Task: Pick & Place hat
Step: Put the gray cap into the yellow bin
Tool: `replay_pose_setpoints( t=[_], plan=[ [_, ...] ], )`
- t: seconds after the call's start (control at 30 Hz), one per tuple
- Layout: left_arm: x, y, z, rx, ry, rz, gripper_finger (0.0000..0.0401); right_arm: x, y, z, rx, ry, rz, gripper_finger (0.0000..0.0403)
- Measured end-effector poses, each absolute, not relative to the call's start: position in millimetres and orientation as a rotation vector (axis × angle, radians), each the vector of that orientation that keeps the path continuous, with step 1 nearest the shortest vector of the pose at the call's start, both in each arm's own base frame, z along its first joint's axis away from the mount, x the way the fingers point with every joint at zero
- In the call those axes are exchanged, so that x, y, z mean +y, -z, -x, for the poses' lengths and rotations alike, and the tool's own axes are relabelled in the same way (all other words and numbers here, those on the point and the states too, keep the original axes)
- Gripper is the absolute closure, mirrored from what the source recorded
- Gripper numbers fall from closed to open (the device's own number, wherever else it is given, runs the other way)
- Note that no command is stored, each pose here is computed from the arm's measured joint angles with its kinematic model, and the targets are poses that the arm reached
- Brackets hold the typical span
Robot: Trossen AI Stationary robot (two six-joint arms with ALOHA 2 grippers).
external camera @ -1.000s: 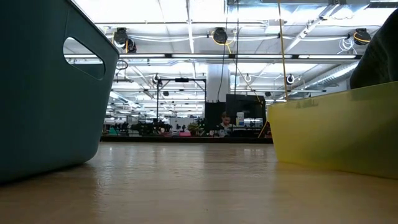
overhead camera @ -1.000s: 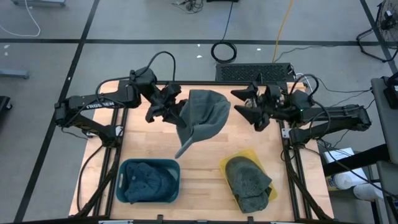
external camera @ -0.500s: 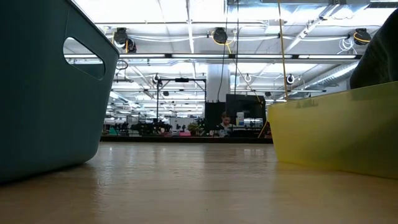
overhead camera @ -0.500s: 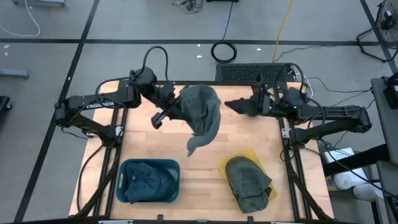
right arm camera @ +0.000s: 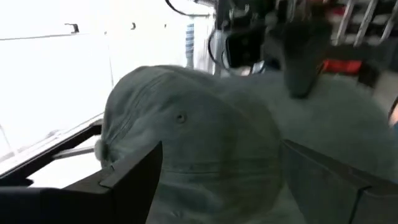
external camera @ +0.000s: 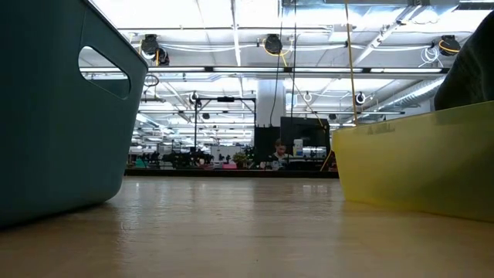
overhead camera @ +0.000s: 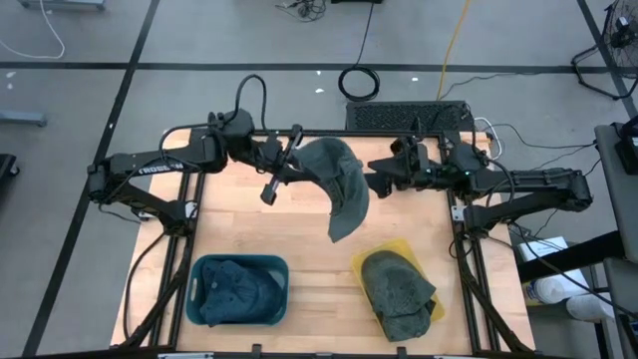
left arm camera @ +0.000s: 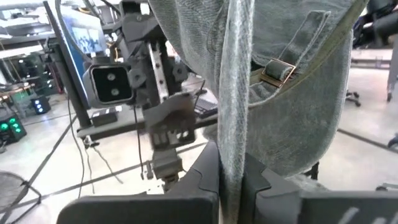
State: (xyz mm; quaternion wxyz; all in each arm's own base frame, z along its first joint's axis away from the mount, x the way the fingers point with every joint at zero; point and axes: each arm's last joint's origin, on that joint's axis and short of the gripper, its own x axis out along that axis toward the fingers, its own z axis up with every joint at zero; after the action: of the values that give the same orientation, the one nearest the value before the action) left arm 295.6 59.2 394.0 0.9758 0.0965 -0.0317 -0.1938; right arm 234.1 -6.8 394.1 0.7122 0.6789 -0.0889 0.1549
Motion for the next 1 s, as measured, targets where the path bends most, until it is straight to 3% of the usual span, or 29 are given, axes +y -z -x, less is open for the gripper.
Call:
replay_pose_setpoints(
  t=[0.67,0.83,1.0],
  plan=[
    [61,-380,-296,0.088,0.309,-0.120,0.0391,-4,-375,-273,-0.161,-0.461,-1.584,0.0105],
    [62,-380,-296,0.093,0.305,-0.097,0.0391,-4,-372,-276,-0.148,-0.450,-1.588,0.0158],
    [62,-379,-296,0.099,0.304,-0.092,0.0391,-5,-372,-276,-0.157,-0.443,-1.560,0.0274]
  ],
)
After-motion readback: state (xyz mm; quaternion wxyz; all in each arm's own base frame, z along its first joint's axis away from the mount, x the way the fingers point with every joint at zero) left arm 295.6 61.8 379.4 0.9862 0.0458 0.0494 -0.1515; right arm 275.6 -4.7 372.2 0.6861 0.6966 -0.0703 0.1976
